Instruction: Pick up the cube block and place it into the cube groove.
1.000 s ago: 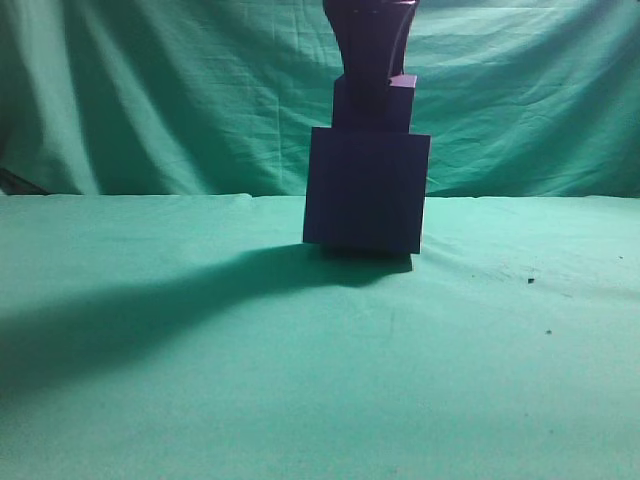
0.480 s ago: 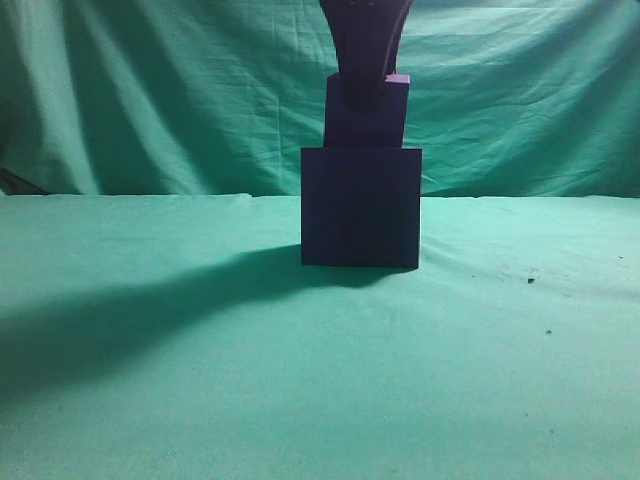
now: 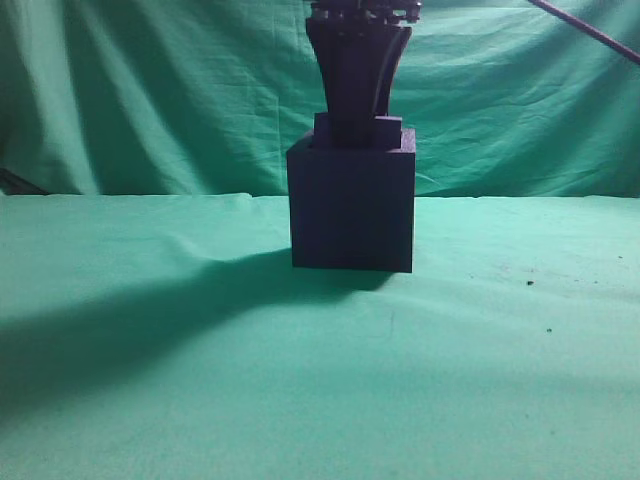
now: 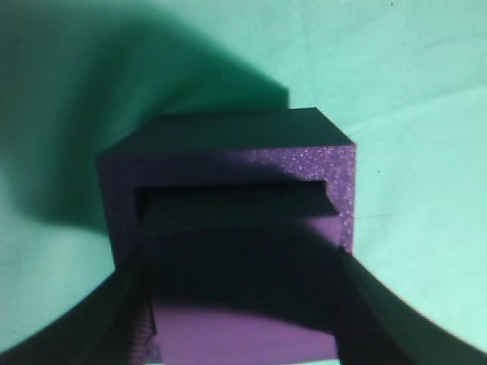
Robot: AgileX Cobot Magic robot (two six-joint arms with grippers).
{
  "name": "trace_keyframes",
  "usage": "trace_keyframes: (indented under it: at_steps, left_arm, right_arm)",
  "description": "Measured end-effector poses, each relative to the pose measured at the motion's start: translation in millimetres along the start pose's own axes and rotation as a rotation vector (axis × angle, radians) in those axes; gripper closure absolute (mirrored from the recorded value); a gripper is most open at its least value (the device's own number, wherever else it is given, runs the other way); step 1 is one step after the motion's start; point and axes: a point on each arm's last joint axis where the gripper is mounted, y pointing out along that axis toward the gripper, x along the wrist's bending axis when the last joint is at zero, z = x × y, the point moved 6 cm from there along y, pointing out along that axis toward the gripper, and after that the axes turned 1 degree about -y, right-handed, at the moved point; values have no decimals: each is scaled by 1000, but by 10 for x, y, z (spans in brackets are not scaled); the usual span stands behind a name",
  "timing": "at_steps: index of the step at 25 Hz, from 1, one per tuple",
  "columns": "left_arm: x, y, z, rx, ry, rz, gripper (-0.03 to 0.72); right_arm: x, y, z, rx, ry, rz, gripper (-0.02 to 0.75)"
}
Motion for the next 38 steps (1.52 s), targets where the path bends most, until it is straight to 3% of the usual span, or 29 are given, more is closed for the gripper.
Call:
trace_keyframes:
  at_steps: [13,14,19,27,33,38]
  left_arm:
    - [0,0,0,0,0,0,688]
    - [0,0,0,0,0,0,688]
    - [0,0,0,0,0,0,688]
    - [0,0,0,0,0,0,688]
    - [0,0,0,0,0,0,688]
    - [0,0,0,0,0,0,688]
  right_arm:
    - [-28,24,16,12,-6,12,315]
    - [-28,24,20,14,-7,12,250]
    - [-76,7,25,18,35,41,76]
    - [-256,-510,-78,-92,137,149,67]
    - [-198,-1184,66,-209,233,223,305]
    - [-118,-1743,259,-330,425,280,646]
